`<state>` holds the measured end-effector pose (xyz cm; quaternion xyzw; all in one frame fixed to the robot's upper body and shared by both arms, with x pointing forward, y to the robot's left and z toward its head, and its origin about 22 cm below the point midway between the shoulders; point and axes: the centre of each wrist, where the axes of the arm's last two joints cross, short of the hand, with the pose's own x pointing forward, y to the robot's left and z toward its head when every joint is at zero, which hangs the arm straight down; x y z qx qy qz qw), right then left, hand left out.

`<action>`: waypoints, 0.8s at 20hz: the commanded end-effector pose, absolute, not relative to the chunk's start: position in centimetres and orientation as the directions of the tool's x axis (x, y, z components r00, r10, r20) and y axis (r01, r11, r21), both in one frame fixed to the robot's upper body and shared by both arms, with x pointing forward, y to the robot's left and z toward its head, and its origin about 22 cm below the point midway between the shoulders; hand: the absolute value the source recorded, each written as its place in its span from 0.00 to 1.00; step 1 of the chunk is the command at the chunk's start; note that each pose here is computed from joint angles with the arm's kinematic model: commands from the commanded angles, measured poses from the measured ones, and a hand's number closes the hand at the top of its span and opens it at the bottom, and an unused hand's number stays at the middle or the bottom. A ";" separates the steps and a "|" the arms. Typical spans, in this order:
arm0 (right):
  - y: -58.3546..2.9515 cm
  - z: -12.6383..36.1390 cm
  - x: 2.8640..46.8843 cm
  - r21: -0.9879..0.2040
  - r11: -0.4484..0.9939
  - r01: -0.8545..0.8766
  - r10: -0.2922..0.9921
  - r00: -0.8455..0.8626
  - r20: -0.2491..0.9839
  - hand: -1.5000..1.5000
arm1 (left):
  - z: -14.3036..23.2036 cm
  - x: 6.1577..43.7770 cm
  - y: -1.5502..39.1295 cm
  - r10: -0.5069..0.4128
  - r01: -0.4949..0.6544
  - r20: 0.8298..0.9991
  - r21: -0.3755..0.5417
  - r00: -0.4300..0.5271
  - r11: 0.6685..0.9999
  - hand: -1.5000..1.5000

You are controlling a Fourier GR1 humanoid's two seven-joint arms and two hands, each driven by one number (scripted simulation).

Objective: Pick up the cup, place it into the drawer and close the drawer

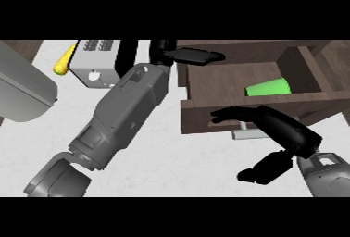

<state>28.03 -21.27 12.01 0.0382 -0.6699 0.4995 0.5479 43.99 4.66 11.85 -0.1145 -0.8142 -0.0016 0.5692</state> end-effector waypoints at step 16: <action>-23.0 -0.6 37.5 -0.714 0.468 -0.521 0.695 -0.281 0.661 1.00 | 7.9 43.0 11.8 0.303 0.195 0.900 -0.251 -0.313 0.948 0.00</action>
